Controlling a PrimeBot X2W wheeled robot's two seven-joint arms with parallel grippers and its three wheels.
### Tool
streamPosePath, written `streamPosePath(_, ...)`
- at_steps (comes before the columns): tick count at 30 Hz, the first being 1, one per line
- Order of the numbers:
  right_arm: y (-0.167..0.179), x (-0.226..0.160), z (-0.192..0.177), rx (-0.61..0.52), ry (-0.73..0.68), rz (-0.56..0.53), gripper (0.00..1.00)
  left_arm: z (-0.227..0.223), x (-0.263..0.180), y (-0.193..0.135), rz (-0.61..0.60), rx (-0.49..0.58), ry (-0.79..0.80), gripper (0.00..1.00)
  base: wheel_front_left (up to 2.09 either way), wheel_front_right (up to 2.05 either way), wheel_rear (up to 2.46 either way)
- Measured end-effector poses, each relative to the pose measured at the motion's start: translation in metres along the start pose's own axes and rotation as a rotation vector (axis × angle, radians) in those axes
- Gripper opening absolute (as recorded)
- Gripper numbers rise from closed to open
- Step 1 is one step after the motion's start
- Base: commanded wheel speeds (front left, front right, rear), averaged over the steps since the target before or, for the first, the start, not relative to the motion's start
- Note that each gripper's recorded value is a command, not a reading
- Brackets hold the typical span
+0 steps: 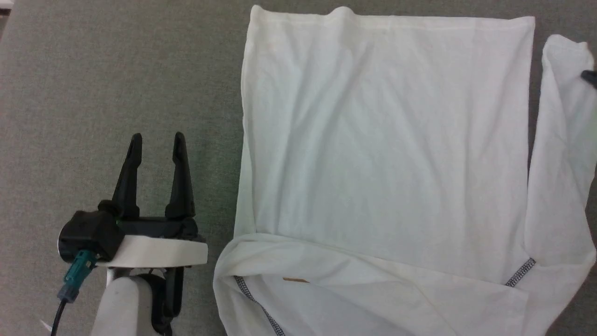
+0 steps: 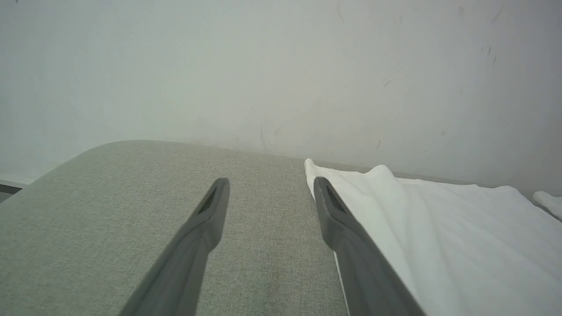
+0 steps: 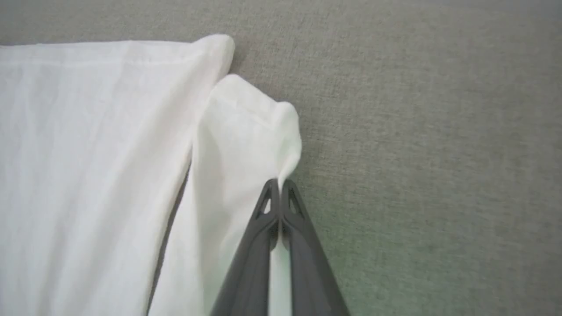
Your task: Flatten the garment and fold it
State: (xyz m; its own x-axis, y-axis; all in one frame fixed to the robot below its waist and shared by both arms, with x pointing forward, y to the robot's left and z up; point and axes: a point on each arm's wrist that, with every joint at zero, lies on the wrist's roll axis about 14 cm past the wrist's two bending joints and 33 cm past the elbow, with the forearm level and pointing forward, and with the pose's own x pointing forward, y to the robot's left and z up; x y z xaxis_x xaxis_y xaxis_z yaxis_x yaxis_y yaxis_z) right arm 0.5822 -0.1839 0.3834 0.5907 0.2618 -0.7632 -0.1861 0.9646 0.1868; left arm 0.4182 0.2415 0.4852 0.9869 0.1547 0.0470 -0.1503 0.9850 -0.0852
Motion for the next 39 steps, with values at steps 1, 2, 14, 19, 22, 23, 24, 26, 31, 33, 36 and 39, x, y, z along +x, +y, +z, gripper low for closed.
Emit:
streamPosePath(1, -0.007, -0.009, 0.007, -0.002, -0.047, -0.016, 0.0, 0.002, -0.001, -0.001, -0.002, -0.003, -0.004, 1.0, 0.0, 0.0, 0.0)
streamPosePath(2, -0.017, -0.02, 0.016, -0.002, -0.097, -0.037, 0.0, 0.003, -0.002, -0.001, -0.004, -0.006, -0.007, 1.0, 0.0, 0.0, 0.0)
streamPosePath(14, -0.15, -0.18, 0.008, 0.166, -0.361, -0.327, 0.0, 0.015, -0.024, -0.011, -0.032, -0.044, -0.026, 1.0, 0.0, 0.0, 0.0)
streamPosePath(19, -0.177, -0.224, -0.036, 0.283, -0.378, -0.386, 0.0, 0.021, -0.032, -0.018, -0.057, -0.055, -0.04, 1.0, 0.0, 0.0, 0.0)
streamPosePath(22, -0.167, -0.24, -0.042, 0.336, -0.443, -0.337, 0.0, 0.025, -0.039, -0.018, -0.061, -0.054, -0.046, 1.0, 0.0, 0.0, 0.0)
streamPosePath(23, -0.16, -0.244, -0.042, 0.336, -0.462, -0.316, 0.0, 0.025, -0.042, -0.016, -0.06, -0.049, -0.044, 1.0, 0.0, 0.0, 0.0)
streamPosePath(24, -0.152, -0.247, -0.042, 0.333, -0.483, -0.293, 0.0, 0.025, -0.045, -0.015, -0.061, -0.043, -0.042, 1.0, 0.0, 0.0, 0.0)
streamPosePath(26, -0.129, -0.249, -0.042, 0.32, -0.516, -0.226, 0.0, 0.027, -0.05, -0.013, -0.059, -0.041, -0.043, 1.0, 0.0, 0.0, 0.0)
streamPosePath(31, -0.046, -0.238, -0.051, 0.273, -0.542, -0.007, 0.0, 0.034, -0.059, -0.009, -0.053, -0.033, -0.052, 1.0, 0.0, 0.0, 0.0)
streamPosePath(33, -0.004, -0.231, -0.054, 0.261, -0.547, 0.1, 0.0, 0.037, -0.062, -0.008, -0.053, -0.032, -0.056, 1.0, 0.0, 0.0, 0.0)
streamPosePath(36, 0.063, -0.221, -0.056, 0.257, -0.553, 0.266, 0.0, 0.039, -0.067, -0.005, -0.046, -0.029, -0.055, 1.0, 0.0, 0.0, 0.0)
streamPosePath(39, 0.128, -0.209, -0.063, 0.263, -0.524, 0.417, 0.0, 0.041, -0.071, 0.0, -0.035, -0.026, -0.056, 1.0, 0.0, 0.0, 0.0)
